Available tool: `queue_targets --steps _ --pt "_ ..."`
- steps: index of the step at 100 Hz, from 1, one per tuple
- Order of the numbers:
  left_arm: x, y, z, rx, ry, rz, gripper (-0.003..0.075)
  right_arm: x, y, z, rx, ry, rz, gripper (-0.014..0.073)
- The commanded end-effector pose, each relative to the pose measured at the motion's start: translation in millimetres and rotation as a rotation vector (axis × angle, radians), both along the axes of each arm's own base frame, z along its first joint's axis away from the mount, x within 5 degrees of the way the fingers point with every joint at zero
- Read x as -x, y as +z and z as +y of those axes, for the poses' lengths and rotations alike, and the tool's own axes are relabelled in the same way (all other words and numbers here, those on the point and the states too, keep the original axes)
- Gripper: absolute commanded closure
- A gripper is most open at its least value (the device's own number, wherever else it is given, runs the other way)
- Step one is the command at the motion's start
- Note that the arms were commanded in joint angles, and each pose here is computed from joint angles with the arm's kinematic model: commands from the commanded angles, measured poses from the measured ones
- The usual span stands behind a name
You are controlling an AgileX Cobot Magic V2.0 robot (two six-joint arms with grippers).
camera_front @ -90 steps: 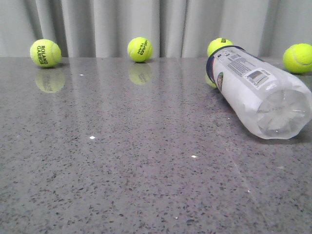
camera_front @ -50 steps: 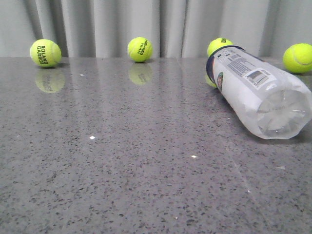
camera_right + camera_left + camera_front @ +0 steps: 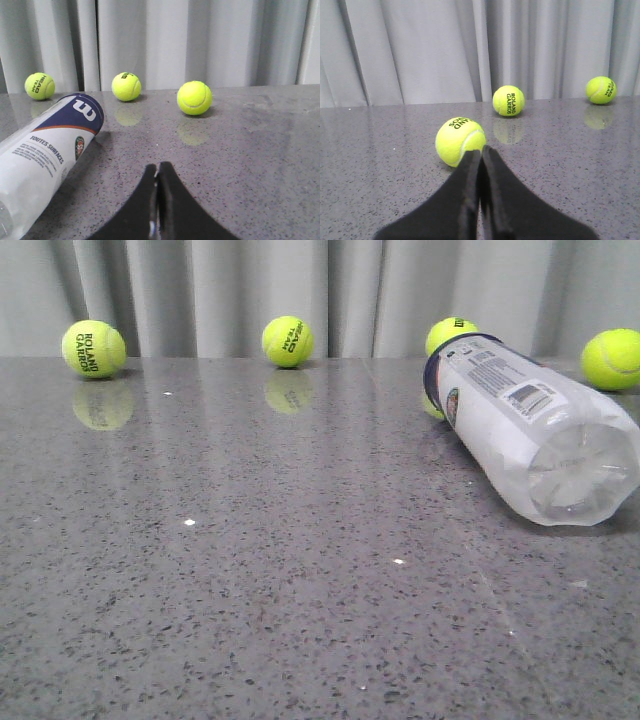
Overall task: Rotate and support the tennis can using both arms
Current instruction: 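Move the right gripper toward the lying white-and-navy tennis can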
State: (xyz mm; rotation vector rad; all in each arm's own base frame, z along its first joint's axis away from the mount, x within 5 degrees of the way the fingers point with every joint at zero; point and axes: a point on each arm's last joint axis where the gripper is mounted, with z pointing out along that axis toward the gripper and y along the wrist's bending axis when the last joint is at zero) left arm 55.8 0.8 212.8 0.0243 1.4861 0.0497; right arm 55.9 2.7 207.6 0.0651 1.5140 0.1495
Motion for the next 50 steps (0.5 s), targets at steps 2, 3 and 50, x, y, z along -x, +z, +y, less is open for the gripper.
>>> queue_targets --steps 2,3,50 --pt "1 -6 1 0.008 0.006 -0.06 0.074 7 31 -1 0.01 -0.009 -0.078 0.0662" --pt "1 -6 1 0.008 0.006 -0.06 0.074 7 32 -1 0.01 -0.011 -0.071 0.0662" --pt "1 -6 1 0.008 0.006 -0.06 0.074 -23 113 -4 0.035 -0.06 0.343 0.0603"
